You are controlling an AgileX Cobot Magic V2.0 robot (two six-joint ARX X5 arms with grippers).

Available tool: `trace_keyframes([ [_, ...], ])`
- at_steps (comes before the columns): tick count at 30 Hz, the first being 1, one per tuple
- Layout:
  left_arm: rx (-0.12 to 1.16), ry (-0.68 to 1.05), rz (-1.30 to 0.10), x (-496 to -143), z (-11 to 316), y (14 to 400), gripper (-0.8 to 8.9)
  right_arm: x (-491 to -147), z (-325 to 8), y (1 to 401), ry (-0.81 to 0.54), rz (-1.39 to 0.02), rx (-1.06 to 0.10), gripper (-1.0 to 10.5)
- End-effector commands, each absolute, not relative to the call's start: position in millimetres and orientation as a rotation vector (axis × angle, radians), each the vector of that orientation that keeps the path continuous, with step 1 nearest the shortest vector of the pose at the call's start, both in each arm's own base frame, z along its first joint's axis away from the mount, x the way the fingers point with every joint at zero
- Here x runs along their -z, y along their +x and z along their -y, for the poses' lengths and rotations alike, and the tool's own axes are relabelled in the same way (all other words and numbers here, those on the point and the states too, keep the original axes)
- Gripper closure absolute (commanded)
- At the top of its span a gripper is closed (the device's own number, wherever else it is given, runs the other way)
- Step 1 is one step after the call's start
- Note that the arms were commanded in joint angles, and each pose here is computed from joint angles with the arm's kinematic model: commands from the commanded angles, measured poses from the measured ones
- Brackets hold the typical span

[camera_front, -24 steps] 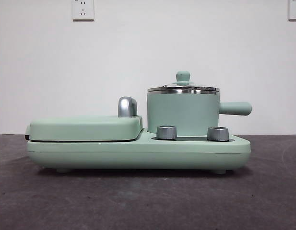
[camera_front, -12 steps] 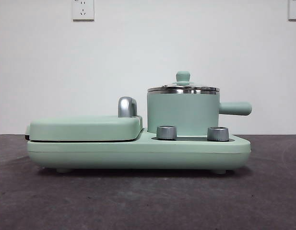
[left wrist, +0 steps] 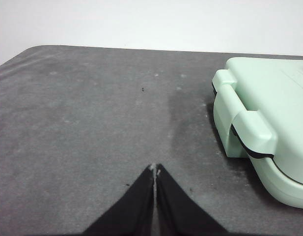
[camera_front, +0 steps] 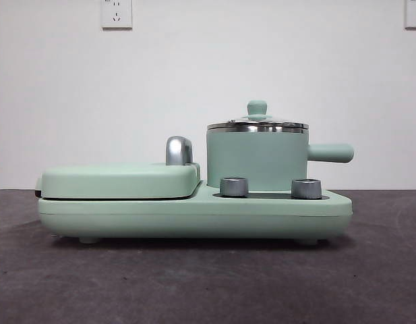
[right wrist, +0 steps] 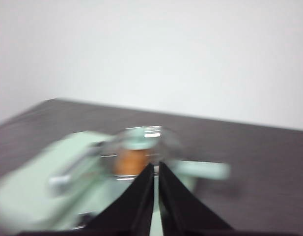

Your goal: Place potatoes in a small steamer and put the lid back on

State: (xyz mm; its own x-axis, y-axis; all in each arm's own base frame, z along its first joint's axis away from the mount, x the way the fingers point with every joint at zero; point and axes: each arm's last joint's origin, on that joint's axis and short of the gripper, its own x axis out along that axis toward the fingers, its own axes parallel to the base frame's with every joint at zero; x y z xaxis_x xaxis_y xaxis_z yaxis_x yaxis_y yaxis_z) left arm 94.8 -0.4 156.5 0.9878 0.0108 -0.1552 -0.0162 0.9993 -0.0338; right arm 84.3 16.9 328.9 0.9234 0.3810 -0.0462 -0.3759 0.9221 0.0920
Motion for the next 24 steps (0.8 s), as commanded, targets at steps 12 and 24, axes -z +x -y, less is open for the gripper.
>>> trace_keyframes([
  [12,-0.014,-0.032,-0.178,-149.4,0.4,95.6,8.08,-180.6,4.9,94.0,0.036,-0.058,0.061,9.4],
  [24,-0.014,-0.032,-0.178,-149.4,0.4,95.6,8.08,-150.4,2.4,95.9,0.037,-0.164,0.065,9.4],
])
